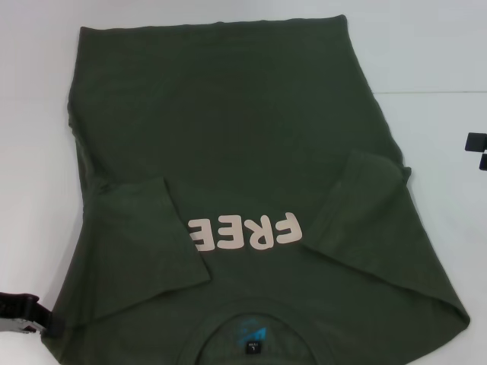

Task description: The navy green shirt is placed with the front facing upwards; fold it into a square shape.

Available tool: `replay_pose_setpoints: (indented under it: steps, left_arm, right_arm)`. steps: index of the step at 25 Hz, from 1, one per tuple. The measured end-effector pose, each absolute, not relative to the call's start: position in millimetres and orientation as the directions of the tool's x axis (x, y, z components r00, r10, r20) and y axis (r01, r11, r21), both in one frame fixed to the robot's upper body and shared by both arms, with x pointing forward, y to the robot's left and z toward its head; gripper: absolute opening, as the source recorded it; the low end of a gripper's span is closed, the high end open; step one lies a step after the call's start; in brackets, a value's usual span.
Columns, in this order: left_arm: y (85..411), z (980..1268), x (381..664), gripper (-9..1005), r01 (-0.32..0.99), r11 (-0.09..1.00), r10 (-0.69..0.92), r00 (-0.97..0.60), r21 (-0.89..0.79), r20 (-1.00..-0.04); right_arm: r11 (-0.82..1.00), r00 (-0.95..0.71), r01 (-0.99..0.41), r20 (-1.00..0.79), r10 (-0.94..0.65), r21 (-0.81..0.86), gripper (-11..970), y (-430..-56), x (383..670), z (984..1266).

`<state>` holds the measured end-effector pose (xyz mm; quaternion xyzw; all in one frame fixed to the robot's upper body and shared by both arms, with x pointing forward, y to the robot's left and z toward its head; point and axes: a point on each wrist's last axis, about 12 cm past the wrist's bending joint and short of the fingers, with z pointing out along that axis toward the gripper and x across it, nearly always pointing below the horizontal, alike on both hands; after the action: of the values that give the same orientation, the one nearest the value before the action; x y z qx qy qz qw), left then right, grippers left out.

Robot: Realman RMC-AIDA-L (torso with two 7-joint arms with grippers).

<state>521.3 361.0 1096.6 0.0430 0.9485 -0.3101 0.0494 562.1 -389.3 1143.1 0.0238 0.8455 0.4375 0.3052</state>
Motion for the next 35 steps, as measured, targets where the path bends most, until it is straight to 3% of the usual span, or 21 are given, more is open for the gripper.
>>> replay_pose_setpoints:
  steps: [7, 22, 35]
  left_arm:
    - [362.9, 1096.3, 520.1, 8, 0.108, 0.808, 0.052, -0.992, -0.579, -0.112]
    - [366.2, 1111.4, 516.8, 9, 0.155, 0.719, 0.027, -0.980, -0.678, -0.195]
    - [370.8, 1110.9, 510.3, 11, 0.204, 0.657, -0.008, -0.961, -0.726, -0.278]
  right_arm:
    - [0.610, -0.850, -0.193, -0.442, 0.287, 0.768, 848, -388.9, 559.9, 1144.3]
    - [0.708, -0.986, 0.028, -0.096, 0.135, 0.705, 847, -393.4, 558.7, 1165.1]
    - [0.801, -0.999, 0.052, 0.045, 0.031, 0.596, 733, -367.0, 555.9, 1135.6]
